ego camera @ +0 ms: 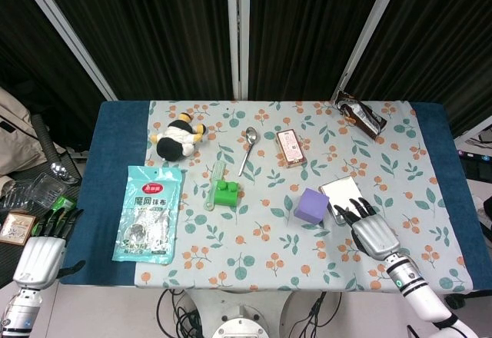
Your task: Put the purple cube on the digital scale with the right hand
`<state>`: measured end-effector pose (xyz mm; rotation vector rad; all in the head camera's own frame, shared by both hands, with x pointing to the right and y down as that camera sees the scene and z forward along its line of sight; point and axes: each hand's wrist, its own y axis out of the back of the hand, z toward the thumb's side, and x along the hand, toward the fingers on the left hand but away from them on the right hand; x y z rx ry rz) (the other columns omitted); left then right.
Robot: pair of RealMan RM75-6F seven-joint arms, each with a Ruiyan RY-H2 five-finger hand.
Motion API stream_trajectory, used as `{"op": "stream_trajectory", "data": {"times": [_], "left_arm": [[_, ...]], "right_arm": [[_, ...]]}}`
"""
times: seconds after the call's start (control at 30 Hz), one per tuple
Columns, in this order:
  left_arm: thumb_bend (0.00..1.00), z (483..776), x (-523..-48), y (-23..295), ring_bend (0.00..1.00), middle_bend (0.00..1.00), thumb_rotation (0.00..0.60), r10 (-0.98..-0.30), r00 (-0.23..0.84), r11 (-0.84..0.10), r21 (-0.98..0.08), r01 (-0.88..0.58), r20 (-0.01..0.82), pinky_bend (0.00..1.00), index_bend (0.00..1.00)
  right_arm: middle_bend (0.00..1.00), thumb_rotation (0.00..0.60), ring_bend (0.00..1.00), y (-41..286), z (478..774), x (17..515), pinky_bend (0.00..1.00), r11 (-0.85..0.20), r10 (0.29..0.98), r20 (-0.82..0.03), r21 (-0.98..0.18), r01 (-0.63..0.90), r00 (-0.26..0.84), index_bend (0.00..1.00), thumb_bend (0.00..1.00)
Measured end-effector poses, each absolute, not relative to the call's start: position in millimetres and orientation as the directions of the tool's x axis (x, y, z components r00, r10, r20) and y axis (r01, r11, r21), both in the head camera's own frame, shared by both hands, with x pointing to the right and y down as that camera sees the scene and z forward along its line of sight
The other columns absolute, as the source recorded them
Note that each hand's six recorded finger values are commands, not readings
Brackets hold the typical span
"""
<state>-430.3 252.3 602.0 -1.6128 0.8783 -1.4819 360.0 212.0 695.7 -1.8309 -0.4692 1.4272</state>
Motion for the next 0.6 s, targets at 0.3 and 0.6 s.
{"op": "stream_trajectory", "data": {"times": [0.3,0.6], "left_arm": [[0.11,600.9,-431.2,252.5,0.00,0.06,0.600,-0.878,0.088,-0.471,-0.882,0.010,0.470,0.00,0.06],[0.11,602.1,-432.7,253.9,0.00,0.06,0.600,-0.877,0.087,-0.475,-0.880,0.004,0.473,0.00,0.06]], "right_arm": [[0.28,0.600,0.00,214.2,698.9,351.4,0.00,-0.655,0.672,-0.660,-0.742,-0.145,0.336,0.00,0.74],[0.28,0.600,0.00,216.0,702.1,353.2,0.00,-0.665,0.663,-0.675,-0.730,-0.159,0.325,0.00,0.75]]}}
